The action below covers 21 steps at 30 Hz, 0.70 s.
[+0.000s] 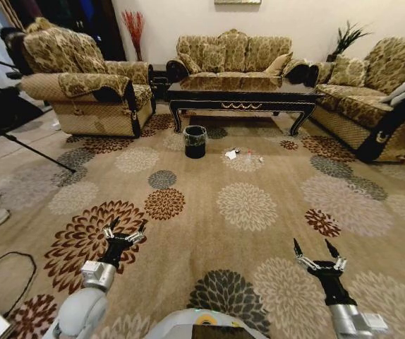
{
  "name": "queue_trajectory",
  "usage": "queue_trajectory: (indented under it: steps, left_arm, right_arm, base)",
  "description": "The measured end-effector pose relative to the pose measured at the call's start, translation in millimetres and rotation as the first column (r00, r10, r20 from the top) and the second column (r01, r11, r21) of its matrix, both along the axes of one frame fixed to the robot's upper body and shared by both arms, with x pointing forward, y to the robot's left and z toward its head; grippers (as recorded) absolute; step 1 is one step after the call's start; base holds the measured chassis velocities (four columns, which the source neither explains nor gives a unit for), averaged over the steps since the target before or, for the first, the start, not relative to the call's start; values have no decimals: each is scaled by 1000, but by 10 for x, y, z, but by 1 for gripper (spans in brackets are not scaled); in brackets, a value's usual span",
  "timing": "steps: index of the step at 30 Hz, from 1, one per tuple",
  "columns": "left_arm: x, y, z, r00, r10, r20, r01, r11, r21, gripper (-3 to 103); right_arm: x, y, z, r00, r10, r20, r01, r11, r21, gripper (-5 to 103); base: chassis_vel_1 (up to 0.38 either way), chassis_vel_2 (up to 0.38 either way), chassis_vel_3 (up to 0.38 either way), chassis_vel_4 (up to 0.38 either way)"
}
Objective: Move to the front of the table and pick up the trash from the floor, then place it into the trash bin.
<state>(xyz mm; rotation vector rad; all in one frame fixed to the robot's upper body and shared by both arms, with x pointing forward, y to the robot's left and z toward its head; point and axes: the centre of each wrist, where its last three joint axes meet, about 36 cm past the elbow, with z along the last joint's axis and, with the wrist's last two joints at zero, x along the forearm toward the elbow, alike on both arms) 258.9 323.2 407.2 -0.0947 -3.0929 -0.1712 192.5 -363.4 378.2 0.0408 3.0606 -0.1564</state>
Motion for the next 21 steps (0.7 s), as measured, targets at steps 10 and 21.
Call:
queue_trajectory:
  steps: [10, 21]
  left_arm:
    - [4, -5, 1, 999, 31, 12, -31, 1000, -3, 100]
    - [2, 4, -26, 996, 71, 46, -70, 997, -22, 100]
  right_arm:
    - [2, -7, 7, 1000, -1, 1, 1, 1000, -2, 100]
    - [1, -7, -5, 1000, -1, -2, 1, 1000, -6, 100]
  base:
    - [0, 0, 0, 0]
    - [-5, 5, 3, -5]
